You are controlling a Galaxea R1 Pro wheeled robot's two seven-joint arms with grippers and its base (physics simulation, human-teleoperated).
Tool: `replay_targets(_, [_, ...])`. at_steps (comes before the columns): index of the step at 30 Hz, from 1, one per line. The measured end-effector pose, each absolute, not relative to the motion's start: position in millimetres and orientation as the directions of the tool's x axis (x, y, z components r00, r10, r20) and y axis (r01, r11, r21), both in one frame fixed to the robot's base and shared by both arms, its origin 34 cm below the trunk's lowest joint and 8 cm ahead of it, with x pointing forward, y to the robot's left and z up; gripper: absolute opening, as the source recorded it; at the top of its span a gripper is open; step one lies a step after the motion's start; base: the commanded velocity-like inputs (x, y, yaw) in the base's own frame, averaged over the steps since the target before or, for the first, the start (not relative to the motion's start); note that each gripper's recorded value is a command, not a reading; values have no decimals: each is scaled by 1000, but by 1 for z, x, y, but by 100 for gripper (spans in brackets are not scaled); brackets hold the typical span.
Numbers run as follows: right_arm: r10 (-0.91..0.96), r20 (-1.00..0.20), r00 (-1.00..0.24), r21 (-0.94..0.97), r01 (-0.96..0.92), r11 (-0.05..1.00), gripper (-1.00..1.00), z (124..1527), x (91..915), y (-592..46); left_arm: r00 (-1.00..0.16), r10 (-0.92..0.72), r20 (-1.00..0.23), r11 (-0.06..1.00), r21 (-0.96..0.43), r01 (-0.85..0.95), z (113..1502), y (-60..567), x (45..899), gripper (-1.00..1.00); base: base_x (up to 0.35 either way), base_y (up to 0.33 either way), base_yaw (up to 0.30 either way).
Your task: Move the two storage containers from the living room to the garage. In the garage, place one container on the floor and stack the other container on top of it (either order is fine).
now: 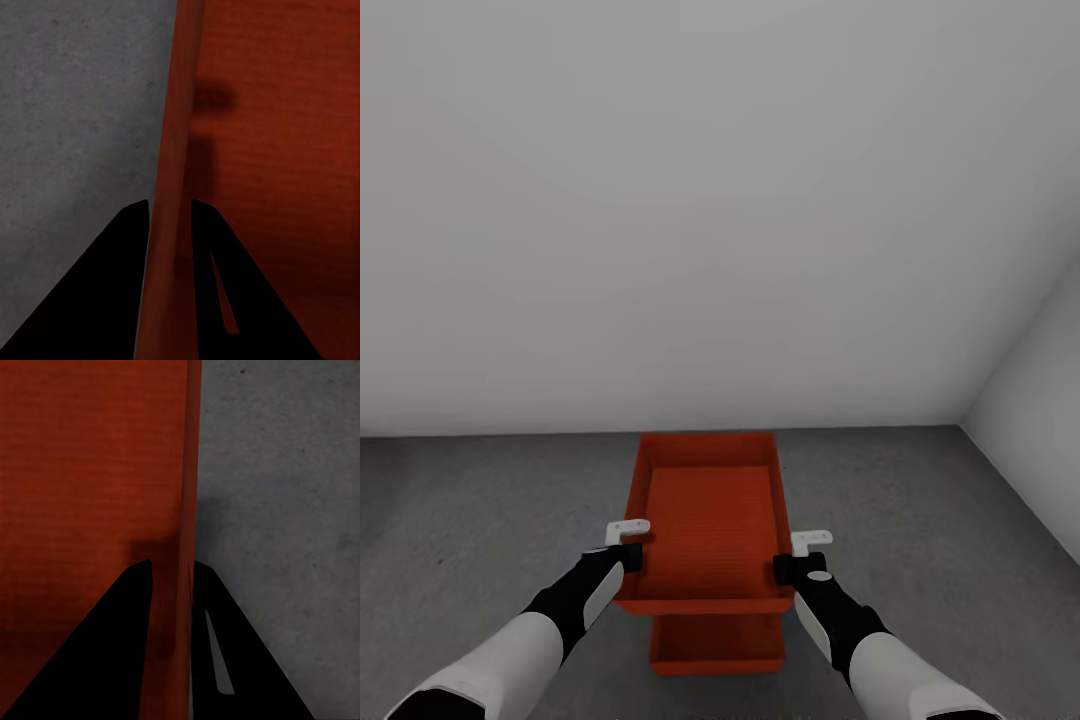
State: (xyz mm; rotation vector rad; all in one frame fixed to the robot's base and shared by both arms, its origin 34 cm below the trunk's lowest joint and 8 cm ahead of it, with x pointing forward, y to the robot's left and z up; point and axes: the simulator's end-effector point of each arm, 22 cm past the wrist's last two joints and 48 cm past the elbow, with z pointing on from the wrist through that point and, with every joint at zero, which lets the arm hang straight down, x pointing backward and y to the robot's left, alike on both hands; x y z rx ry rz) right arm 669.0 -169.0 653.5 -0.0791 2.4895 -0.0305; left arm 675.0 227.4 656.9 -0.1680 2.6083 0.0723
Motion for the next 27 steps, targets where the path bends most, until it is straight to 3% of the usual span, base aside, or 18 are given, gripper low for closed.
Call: replay_targets(27, [-66, -568, -820, -40, -53, 998, -100, 631, 657, -169, -878, -108, -467, 991, 25, -135, 634, 227, 663, -100, 0, 0, 0])
